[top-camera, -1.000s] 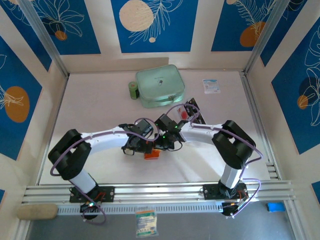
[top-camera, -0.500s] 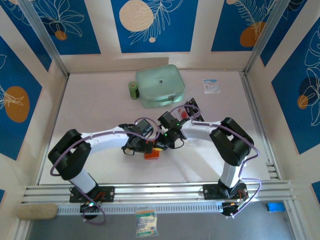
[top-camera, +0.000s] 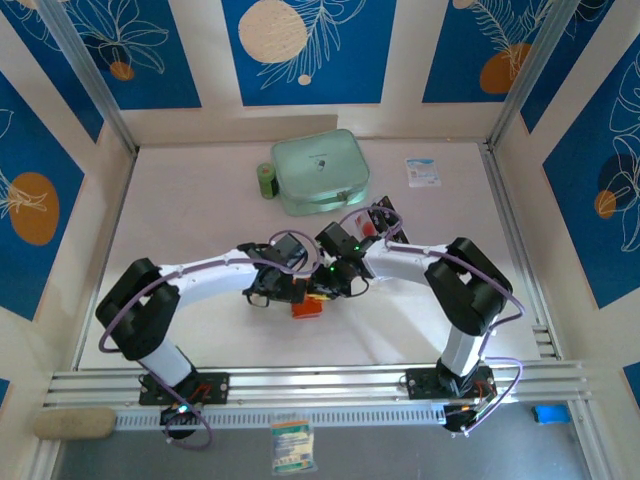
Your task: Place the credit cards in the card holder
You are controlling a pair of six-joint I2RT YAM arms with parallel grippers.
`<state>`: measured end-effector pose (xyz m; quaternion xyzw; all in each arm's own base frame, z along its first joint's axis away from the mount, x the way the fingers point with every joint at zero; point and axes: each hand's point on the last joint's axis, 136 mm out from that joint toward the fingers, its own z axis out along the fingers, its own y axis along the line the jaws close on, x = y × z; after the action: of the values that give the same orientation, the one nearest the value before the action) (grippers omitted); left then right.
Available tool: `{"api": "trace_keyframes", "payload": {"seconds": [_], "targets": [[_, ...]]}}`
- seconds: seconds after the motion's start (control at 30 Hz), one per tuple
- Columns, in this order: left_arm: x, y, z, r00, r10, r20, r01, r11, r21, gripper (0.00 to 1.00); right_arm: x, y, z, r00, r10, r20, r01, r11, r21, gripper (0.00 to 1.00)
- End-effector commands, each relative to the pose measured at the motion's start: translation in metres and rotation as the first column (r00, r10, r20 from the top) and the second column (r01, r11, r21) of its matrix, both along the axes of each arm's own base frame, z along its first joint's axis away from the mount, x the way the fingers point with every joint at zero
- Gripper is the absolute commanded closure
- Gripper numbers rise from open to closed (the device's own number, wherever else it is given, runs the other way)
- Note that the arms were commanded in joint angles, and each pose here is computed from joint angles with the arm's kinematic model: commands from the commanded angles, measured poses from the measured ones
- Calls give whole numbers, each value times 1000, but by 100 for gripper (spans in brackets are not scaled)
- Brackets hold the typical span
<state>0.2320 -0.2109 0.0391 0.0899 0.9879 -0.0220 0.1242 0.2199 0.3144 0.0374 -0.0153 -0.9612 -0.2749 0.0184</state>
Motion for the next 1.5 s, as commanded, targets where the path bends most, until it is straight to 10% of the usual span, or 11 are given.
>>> {"api": "trace_keyframes", "payload": {"seconds": [0.0, 0.43, 1.47], "targets": [[19, -14, 32, 997, 14, 79, -7, 997, -81, 0, 4, 8, 30, 998, 23, 55, -25, 999, 37, 78], [38, -10, 70, 986, 49, 157, -29, 992, -126, 0, 9, -26, 55, 988, -62, 138, 58, 998, 38, 61], [24, -2, -4, 991, -123, 45, 123, 992, 6, 0, -4, -21, 15, 992, 38, 122, -12, 978, -208, 63]]}}
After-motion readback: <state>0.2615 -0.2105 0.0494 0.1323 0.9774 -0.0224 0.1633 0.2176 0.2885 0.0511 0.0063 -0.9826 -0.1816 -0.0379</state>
